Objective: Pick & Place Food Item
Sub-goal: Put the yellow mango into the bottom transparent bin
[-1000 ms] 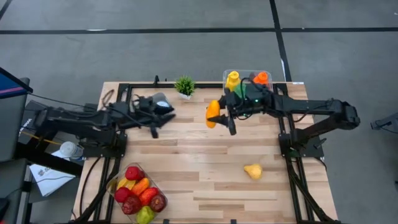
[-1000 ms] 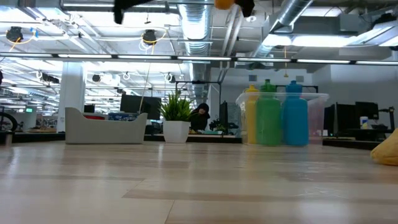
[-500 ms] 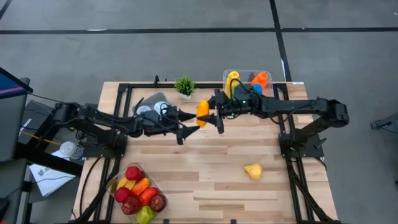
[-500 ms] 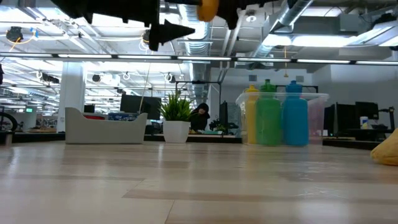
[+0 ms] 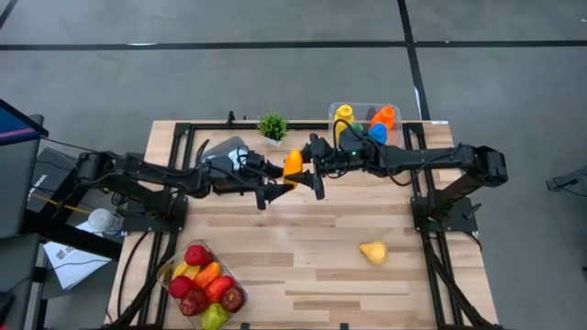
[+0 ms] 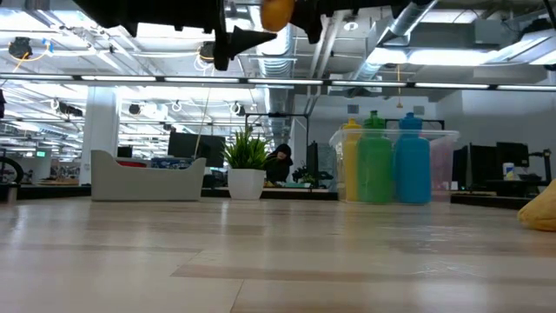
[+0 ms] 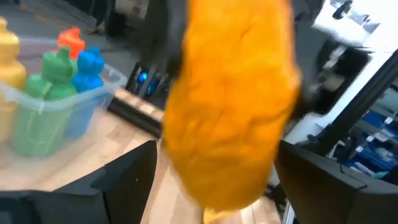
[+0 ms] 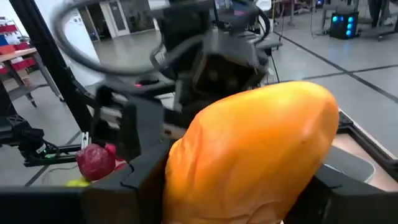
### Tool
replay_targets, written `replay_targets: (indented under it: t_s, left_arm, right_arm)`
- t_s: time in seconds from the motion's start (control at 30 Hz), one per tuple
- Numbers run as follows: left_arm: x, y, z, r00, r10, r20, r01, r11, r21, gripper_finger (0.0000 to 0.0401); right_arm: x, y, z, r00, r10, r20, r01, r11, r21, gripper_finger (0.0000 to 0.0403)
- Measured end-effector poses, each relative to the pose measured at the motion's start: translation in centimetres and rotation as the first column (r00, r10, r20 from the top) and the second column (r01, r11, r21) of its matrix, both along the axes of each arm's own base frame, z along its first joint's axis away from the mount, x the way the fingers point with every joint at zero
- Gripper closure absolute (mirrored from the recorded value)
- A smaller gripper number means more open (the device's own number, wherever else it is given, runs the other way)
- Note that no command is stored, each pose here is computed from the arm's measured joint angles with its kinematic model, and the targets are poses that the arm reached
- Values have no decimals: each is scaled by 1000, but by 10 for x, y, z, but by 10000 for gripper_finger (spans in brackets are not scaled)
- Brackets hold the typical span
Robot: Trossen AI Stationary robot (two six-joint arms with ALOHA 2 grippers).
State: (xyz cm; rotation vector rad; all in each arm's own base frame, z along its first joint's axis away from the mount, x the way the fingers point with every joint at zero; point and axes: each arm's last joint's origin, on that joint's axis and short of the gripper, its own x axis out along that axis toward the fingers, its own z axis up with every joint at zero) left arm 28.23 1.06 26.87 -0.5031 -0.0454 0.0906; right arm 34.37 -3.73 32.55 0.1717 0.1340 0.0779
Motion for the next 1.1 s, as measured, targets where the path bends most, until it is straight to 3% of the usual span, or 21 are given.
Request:
replay_targets:
  t_s: [0.33,0.77,1.0,1.1]
  left_arm:
    - [3,4,-4,1000,17,-9,-17,1000,-2,100]
    - [3,4,-3,1000,-8,1,8,1000,5,218]
    - [3,4,-3,1000,-7,1,7,1000,6,201]
    - [3,4,-2,1000,-4,11,4,1000,9,204]
  right_arm:
    - [1,3,2,1000,6,17,-6,1000,-5,173]
    - [1,4,1,1000,18,11,-18,1000,0,170]
    - [0,5,3,998,62,20,-62,998,8,115]
    - [-1,2,10,997,68,27,-69,996,56,86]
